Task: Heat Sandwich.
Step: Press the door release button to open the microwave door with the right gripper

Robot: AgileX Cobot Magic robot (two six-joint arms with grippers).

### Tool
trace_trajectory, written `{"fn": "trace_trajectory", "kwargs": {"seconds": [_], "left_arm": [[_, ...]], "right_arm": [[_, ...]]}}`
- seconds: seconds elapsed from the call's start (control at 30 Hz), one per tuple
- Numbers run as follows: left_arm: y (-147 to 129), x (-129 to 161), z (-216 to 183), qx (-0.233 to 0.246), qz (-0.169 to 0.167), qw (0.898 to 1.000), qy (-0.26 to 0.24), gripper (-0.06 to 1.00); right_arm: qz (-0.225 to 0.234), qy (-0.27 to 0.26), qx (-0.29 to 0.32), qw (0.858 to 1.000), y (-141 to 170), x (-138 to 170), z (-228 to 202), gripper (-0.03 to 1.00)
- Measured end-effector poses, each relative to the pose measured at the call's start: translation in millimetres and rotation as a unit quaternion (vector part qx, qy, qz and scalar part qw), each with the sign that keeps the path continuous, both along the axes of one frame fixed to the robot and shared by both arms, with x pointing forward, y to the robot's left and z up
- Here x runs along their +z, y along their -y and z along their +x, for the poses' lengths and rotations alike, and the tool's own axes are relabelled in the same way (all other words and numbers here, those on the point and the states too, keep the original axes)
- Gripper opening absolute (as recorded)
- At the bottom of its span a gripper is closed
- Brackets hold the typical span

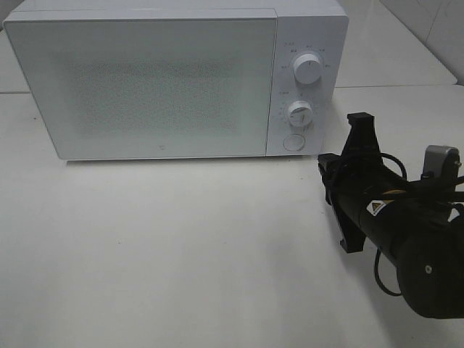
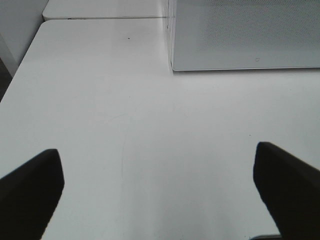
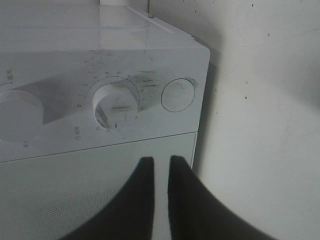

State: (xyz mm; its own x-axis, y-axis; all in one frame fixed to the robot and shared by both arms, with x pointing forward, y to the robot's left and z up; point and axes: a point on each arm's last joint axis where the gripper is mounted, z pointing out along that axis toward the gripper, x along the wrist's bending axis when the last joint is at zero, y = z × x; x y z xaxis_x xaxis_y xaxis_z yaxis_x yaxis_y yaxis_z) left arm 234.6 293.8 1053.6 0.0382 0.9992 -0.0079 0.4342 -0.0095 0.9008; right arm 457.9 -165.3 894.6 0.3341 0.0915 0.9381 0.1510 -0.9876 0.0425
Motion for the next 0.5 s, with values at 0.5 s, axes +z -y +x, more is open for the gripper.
{"fn": "trace_trajectory", "kwargs": {"seconds": [0.5], "left_arm": [[0.0,0.0,0.0,0.0,0.0,1.0,0.0,0.97]], "right_arm": [[0.027,-0.042,-0.009,0.999,-6.1,-4.3,3.9,0.01]]}}
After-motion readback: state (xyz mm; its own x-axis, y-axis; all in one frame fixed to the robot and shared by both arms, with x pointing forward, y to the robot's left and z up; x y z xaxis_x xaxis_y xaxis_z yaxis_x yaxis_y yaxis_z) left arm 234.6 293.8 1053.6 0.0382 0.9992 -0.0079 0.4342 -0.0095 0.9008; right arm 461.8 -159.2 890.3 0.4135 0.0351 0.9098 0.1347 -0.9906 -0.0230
